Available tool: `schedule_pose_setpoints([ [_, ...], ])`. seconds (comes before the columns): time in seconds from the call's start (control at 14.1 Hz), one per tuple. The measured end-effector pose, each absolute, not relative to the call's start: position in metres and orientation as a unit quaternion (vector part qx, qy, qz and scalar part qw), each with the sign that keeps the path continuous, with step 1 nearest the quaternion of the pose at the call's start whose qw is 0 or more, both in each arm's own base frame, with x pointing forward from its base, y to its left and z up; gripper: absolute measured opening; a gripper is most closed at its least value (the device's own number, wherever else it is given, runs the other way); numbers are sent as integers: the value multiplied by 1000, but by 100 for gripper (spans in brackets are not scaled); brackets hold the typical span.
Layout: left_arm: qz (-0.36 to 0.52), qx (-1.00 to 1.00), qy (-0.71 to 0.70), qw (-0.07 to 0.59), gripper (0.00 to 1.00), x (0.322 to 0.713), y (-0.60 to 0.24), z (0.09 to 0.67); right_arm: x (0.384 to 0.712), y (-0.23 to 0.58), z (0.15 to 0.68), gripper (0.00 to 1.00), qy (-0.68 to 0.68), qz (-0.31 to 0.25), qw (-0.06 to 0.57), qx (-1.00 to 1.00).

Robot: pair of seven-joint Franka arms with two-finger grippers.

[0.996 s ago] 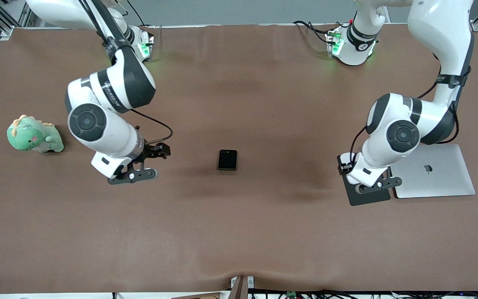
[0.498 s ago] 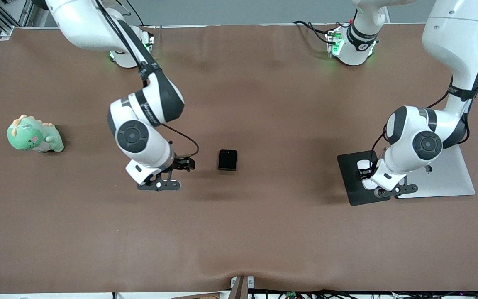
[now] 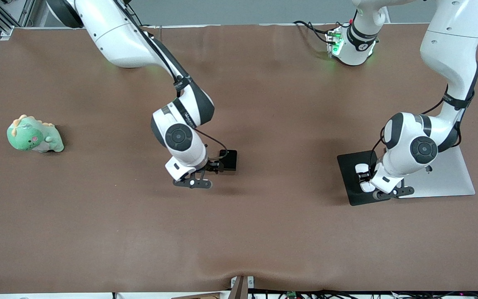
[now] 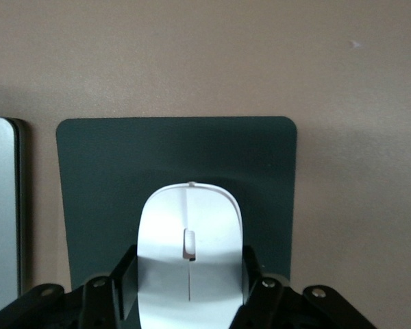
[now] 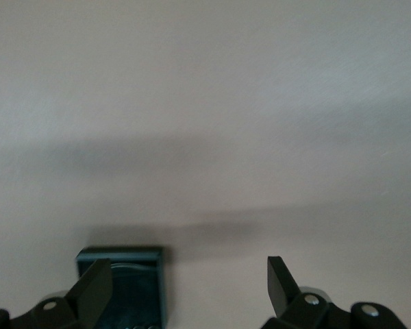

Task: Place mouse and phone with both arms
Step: 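Lower the mouse onto the pad while the right gripper grasps the phone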

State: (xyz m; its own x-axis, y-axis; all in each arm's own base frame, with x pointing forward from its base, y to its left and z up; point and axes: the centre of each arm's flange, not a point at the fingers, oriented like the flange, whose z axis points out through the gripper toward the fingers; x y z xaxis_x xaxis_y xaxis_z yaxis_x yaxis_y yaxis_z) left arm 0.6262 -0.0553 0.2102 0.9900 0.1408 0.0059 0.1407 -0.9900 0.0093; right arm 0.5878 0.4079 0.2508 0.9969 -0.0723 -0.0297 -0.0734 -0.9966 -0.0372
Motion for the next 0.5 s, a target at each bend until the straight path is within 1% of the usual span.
schedule_pose_setpoints([
  [0.21,5,997,70,8,62,626,-53,201,547,459,236,100,23,22,12,-999],
  [0.28,6,998,68,9,62,626,-54,198,540,466,229,100,18,23,10,-1000],
  [0.5,8,998,67,11,62,626,-54,191,543,461,204,100,13,24,5,-1000],
])
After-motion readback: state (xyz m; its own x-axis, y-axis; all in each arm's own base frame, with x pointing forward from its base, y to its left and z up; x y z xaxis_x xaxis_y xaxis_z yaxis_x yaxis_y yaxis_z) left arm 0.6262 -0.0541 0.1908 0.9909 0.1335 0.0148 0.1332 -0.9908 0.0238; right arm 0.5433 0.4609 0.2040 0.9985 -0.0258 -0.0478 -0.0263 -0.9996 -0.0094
